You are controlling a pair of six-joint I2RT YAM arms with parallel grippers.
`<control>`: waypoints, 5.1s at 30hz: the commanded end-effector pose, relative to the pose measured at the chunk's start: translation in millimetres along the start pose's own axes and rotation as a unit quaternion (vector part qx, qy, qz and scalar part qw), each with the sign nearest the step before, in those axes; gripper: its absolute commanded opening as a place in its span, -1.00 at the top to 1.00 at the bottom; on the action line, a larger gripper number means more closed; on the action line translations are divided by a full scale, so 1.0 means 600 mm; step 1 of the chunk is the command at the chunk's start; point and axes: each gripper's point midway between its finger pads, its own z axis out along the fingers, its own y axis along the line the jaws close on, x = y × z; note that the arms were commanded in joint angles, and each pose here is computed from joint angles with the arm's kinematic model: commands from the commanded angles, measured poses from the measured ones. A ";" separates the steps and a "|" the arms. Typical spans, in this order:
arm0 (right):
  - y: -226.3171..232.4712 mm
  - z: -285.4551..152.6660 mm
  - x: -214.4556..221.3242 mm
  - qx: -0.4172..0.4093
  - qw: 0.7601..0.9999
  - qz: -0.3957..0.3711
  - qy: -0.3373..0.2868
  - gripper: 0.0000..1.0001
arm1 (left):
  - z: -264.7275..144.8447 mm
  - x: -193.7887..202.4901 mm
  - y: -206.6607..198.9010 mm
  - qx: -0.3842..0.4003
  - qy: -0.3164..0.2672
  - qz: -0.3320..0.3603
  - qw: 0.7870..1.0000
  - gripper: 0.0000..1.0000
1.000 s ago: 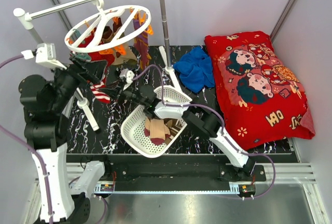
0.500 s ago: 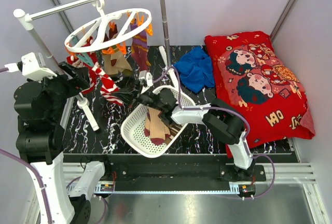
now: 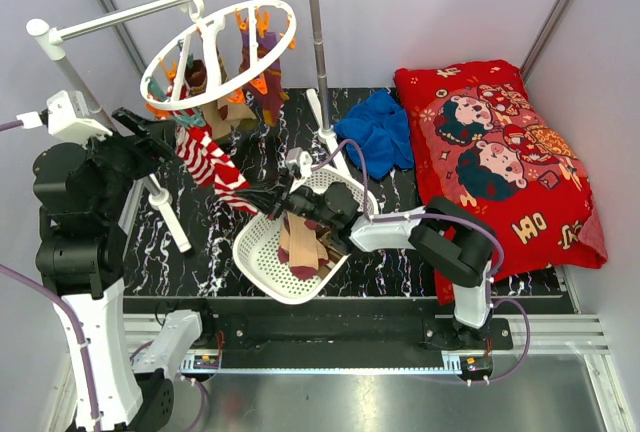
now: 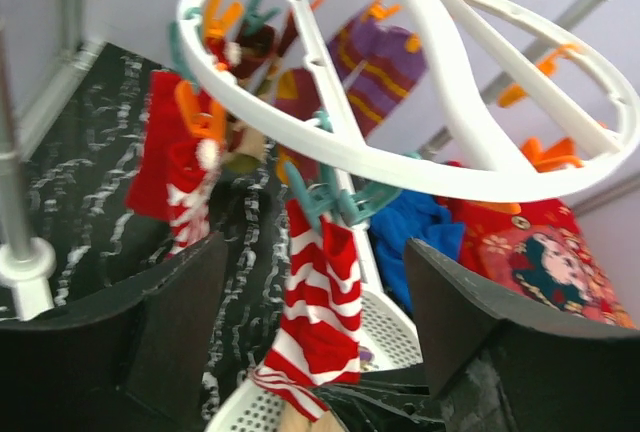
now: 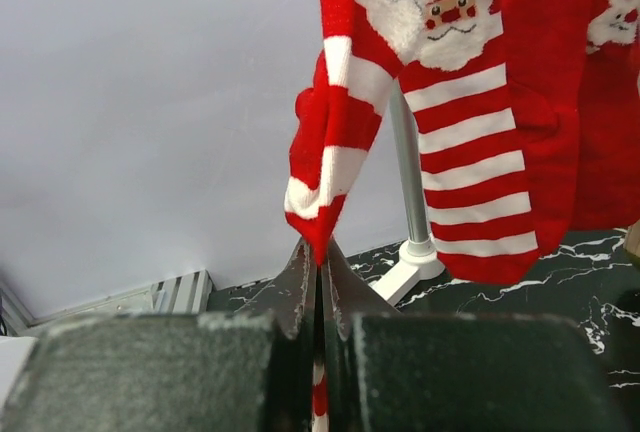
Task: Remove the socks clipped to the hanger
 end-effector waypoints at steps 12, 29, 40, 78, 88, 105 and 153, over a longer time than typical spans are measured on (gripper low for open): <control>0.091 0.002 -0.106 -0.042 0.989 -0.115 -0.087 1.00 | 0.050 0.022 -0.023 0.040 0.022 -0.061 0.997 -0.31; 0.109 0.026 -0.085 -0.025 0.978 -0.196 -0.066 1.00 | 0.056 0.000 -0.013 0.022 0.002 -0.023 0.999 -0.32; 0.118 0.035 -0.076 -0.020 0.974 -0.218 -0.061 1.00 | 0.063 -0.015 -0.034 0.043 0.005 -0.025 0.999 -0.29; 0.126 0.040 -0.085 -0.014 0.966 -0.254 -0.054 1.00 | 0.067 -0.005 -0.045 0.051 0.028 -0.040 0.998 -0.23; 0.131 0.039 -0.073 -0.015 0.962 -0.268 -0.045 1.00 | 0.082 -0.005 -0.037 0.028 0.028 -0.023 0.999 -0.21; 0.120 0.038 -0.049 -0.004 0.958 -0.287 -0.028 1.00 | 0.100 0.005 -0.015 -0.007 0.052 0.020 0.998 -0.06; 0.107 0.037 -0.037 0.018 0.958 -0.286 -0.027 1.00 | 0.074 -0.008 -0.035 -0.090 0.055 0.110 0.988 -0.04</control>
